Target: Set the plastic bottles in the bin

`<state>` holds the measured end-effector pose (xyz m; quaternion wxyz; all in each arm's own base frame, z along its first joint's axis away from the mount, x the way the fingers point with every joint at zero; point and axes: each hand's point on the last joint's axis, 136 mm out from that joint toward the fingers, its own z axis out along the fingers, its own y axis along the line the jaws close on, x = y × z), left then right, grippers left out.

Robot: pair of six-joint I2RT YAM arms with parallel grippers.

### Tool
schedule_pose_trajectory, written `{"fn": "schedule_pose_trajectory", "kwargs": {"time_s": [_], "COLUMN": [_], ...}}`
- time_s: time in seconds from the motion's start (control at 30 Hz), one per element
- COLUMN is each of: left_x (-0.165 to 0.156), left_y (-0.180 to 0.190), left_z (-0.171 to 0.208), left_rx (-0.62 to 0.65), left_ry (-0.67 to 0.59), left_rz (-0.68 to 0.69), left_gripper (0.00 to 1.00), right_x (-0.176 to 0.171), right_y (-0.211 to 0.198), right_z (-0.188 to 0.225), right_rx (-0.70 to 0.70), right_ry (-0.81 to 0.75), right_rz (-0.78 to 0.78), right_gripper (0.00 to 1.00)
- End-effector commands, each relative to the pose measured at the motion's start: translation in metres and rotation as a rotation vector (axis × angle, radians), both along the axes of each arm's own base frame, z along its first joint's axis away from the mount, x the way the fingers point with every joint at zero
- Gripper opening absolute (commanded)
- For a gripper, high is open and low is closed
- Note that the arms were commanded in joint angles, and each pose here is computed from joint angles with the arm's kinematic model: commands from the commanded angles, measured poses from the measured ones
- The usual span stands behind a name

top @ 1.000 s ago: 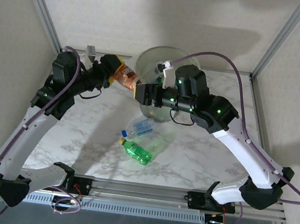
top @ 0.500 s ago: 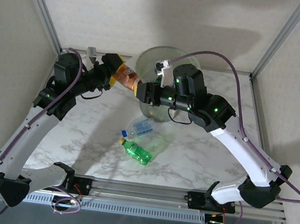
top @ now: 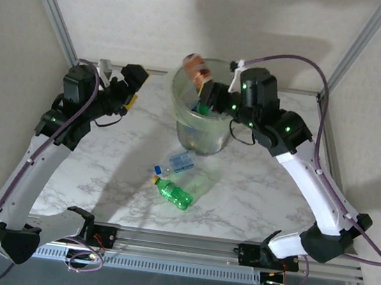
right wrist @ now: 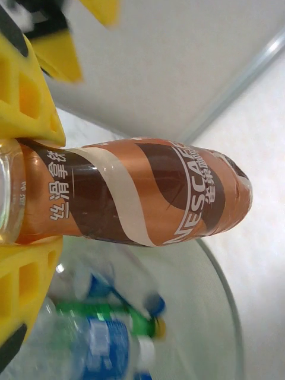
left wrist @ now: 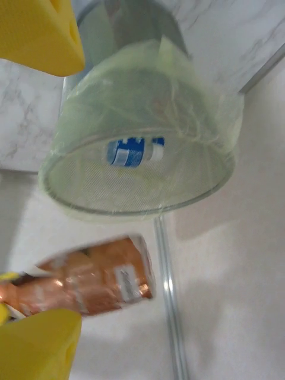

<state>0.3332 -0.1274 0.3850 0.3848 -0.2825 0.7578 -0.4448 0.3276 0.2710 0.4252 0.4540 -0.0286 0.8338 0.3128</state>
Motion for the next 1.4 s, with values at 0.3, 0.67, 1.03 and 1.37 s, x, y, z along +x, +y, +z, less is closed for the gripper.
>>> {"fn": "schedule_pose_trajectory", "kwargs": {"time_s": [0.3,0.67,1.03,1.37], "left_x": [-0.035,-0.047,-0.064,-0.07], "left_y": [0.032,0.034,0.027,0.017], "left_z": [-0.044,-0.08,-0.136,-0.147], "left_rx": [0.158,0.146,0.119,0.094], "left_ry": [0.073,0.137,0.225,0.241], "left_rz": [0.074,0.079,0.051,0.03], "left_gripper": [0.99,1.0,0.91,0.85], "right_x": [0.074,0.084,0.038,0.055], "right_y": [0.0,0.026,0.039,-0.003], "right_z": [-0.08,-0.098,-0.05,-0.061], "right_rx": [-0.28,-0.371,-0.331,-0.316], "right_ry": [0.134,0.157,0.052,0.111], "right_rz": [-0.279,-0.28,-0.18,-0.244], "right_gripper": [0.31,0.74,0.73,0.41]}}
